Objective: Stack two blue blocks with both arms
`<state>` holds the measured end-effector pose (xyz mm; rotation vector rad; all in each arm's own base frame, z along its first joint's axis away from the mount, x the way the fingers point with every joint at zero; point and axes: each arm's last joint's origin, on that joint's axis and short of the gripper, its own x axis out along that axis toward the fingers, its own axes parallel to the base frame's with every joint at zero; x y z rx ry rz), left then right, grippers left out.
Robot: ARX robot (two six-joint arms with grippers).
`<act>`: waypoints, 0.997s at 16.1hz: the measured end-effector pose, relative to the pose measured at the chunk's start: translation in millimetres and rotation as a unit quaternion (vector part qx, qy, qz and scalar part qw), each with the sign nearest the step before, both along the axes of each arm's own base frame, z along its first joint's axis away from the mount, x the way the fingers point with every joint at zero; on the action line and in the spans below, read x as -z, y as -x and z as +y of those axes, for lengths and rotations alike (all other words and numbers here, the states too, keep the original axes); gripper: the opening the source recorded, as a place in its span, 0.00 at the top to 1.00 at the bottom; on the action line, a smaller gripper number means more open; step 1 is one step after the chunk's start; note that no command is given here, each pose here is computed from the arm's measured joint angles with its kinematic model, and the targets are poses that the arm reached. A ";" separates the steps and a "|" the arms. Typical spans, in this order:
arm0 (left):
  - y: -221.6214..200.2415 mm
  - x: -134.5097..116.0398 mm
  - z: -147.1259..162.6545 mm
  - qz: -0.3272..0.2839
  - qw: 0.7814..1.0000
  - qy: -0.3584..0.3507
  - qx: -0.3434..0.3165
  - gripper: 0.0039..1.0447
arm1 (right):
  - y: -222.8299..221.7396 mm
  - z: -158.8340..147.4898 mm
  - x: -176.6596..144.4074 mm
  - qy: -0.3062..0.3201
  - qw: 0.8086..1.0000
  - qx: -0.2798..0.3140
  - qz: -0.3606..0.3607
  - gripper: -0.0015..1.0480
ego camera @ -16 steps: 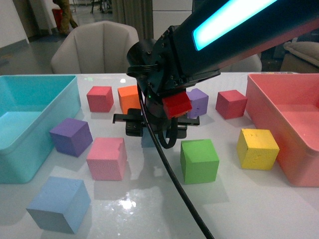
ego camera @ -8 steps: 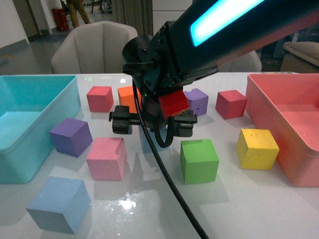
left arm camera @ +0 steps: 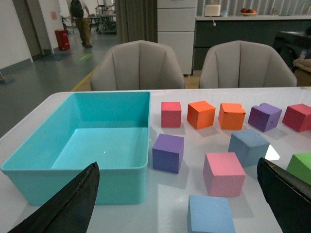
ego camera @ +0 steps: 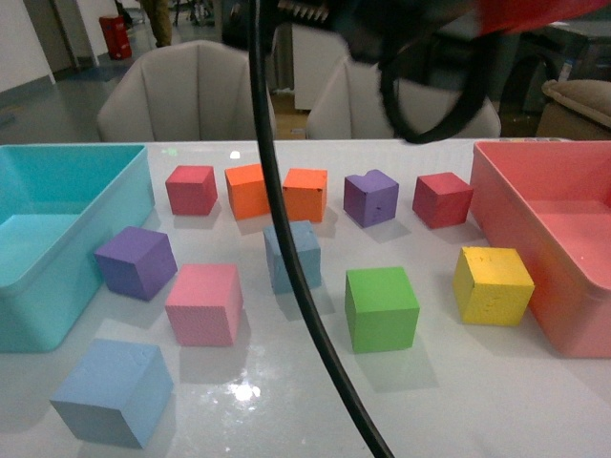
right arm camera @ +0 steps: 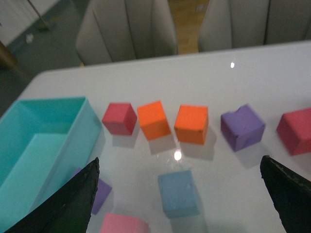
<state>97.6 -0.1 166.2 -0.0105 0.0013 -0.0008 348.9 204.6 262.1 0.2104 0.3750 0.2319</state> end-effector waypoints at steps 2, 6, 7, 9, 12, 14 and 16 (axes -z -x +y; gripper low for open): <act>0.0 0.0 0.0 0.000 1.000 0.000 0.000 0.06 | 57.5 -42.8 -21.4 0.009 0.998 0.019 -0.053 0.06; 0.0 0.0 0.1 0.000 1.000 0.000 -0.001 0.06 | 96.2 -86.1 -18.8 0.034 0.992 0.044 -0.113 0.06; 0.0 0.1 0.1 0.000 1.000 0.000 -0.001 0.06 | 113.9 -97.1 -16.1 0.043 0.988 0.062 -0.138 0.10; 0.0 0.0 0.1 0.000 1.000 0.000 -0.001 0.06 | 167.6 -149.7 -3.3 0.087 0.973 0.120 -0.175 0.36; 0.0 0.0 0.1 0.000 1.000 0.000 -0.001 0.06 | 219.1 -185.8 45.4 0.107 0.975 0.117 -0.158 0.71; 0.0 0.0 0.1 0.000 1.000 0.000 -0.001 0.06 | 226.8 -190.4 40.4 0.097 0.968 0.119 -0.197 0.88; 0.0 0.0 0.1 0.000 1.000 0.000 0.000 0.06 | 229.2 -193.5 53.8 0.102 0.970 0.116 -0.188 0.98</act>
